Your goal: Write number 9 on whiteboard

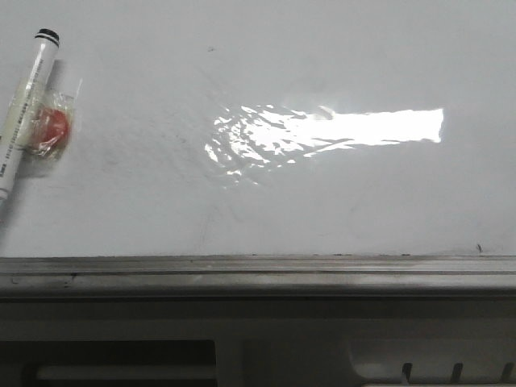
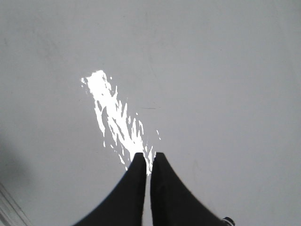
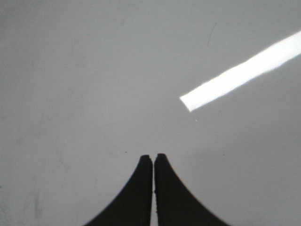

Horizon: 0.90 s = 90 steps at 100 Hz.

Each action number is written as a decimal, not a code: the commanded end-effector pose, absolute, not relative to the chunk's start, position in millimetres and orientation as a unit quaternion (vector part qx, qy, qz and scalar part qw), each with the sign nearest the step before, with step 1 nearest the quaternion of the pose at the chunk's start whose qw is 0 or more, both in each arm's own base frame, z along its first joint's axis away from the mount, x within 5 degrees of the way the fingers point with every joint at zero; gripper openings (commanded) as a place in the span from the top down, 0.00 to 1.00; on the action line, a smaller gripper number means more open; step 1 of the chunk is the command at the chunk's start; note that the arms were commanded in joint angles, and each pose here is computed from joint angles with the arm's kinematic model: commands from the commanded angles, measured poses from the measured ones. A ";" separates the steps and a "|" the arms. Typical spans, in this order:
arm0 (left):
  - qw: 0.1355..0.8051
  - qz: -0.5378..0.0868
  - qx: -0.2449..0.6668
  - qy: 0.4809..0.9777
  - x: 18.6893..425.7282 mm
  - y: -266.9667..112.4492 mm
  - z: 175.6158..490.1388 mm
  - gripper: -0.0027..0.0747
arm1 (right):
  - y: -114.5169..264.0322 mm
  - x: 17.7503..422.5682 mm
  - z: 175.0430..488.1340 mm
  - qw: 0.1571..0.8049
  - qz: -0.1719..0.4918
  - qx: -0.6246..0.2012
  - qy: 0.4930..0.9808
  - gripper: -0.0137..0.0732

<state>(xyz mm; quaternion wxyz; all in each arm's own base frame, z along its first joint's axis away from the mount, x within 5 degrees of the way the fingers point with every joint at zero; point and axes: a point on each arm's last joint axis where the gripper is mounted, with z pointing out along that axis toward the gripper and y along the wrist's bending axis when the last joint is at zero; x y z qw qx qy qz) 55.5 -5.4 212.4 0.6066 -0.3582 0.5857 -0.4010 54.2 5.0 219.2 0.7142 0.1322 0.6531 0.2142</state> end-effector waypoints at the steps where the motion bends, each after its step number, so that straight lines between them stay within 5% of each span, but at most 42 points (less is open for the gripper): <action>1: 0.656 -0.375 -0.320 0.572 49.8 -3.2 230.7 0.99 | 3.6 46.3 245.5 0.751 0.216 0.123 0.611 0.90; 37: 0.690 -0.250 -0.163 0.660 52.6 -11.9 284.4 0.99 | 2.4 33.0 272.6 0.730 0.117 0.051 0.671 0.90; 59: 0.666 -0.160 -0.038 0.728 59.5 -18.4 310.5 0.99 | 1.9 30.5 281.1 0.725 0.111 0.050 0.677 0.90; 81: 0.627 -0.154 0.005 0.764 72.4 -22.4 325.6 0.99 | 1.6 33.0 300.6 0.666 0.101 0.057 0.737 0.88; 90: 0.615 -0.151 0.023 0.774 76.1 -23.9 326.8 0.98 | 1.8 36.9 311.1 0.641 0.096 0.059 0.759 0.80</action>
